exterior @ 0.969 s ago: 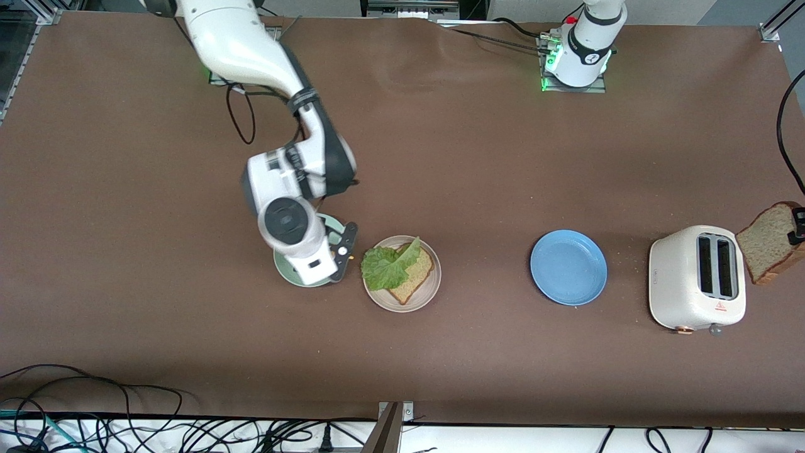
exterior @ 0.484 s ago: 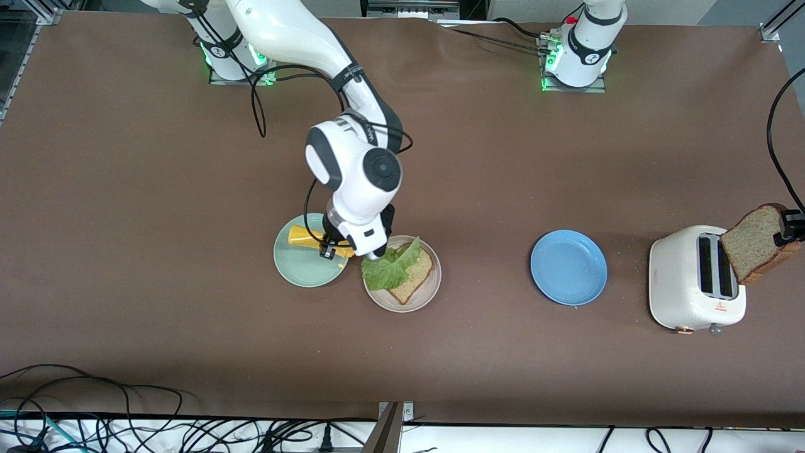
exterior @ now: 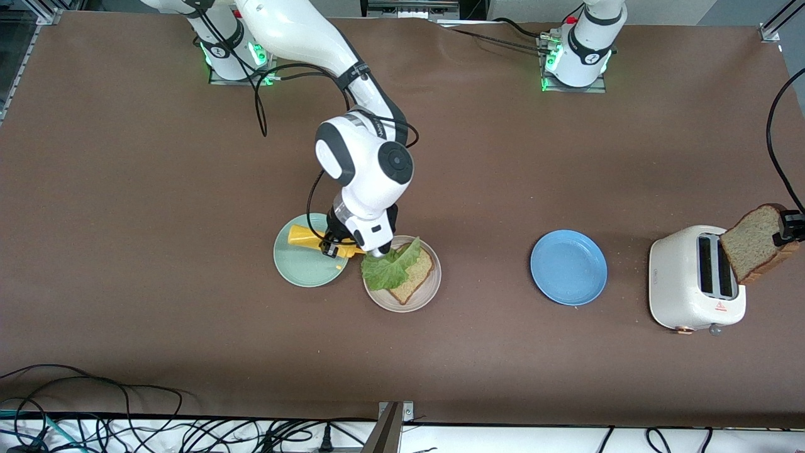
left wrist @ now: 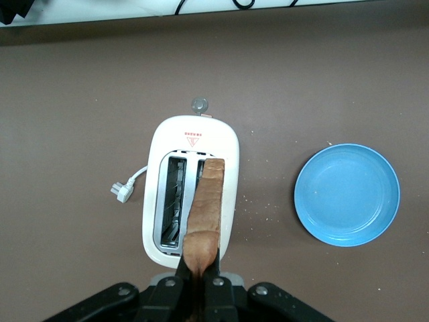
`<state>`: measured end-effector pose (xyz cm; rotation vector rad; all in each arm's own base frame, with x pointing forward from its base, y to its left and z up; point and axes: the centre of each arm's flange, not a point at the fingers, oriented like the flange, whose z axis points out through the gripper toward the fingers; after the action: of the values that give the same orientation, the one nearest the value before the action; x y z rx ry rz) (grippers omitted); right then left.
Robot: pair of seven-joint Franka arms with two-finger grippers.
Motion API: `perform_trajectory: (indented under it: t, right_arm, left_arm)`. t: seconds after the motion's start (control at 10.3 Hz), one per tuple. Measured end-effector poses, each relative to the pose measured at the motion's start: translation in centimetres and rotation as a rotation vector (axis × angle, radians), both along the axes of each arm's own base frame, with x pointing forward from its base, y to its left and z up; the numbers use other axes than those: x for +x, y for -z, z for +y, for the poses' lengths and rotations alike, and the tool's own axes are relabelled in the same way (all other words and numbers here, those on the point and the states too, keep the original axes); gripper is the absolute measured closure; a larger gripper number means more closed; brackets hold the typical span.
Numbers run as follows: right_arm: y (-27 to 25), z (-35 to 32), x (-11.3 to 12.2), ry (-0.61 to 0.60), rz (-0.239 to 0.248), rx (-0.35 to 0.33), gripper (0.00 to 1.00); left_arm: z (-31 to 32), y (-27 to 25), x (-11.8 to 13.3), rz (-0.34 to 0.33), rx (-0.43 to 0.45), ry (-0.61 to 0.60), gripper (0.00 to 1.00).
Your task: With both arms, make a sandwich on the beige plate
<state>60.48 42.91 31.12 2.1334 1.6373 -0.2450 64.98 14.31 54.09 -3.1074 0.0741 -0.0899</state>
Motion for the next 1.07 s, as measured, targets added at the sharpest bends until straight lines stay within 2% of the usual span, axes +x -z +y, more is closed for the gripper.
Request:
perform_trajectory:
  t: [0.19, 0.39, 0.58, 1.07]
  right_arm:
    - [-1.7, -2.5, 1.7, 0.067, 0.064, 0.131, 0.93]
    - [-3.3, -7.7, 4.2, 0.124, 0.182, 0.286, 0.93]
    - [-4.0, -13.6, 6.5, 0.148, 0.305, 0.470, 0.93]
    - [-4.0, -25.5, 8.6, 0.050, 0.544, 0.854, 0.93]
  left_arm:
    - [-0.4, 0.0, 0.1, -0.003, -0.019, -0.007, 0.91]
    - [-3.2, 0.0, 0.6, -0.011, -0.096, -0.060, 0.91]
    - [-9.7, 0.5, 1.4, 0.009, -0.181, -0.158, 0.91]
    - [-29.2, 5.1, 1.6, 0.185, -0.369, -0.363, 0.91]
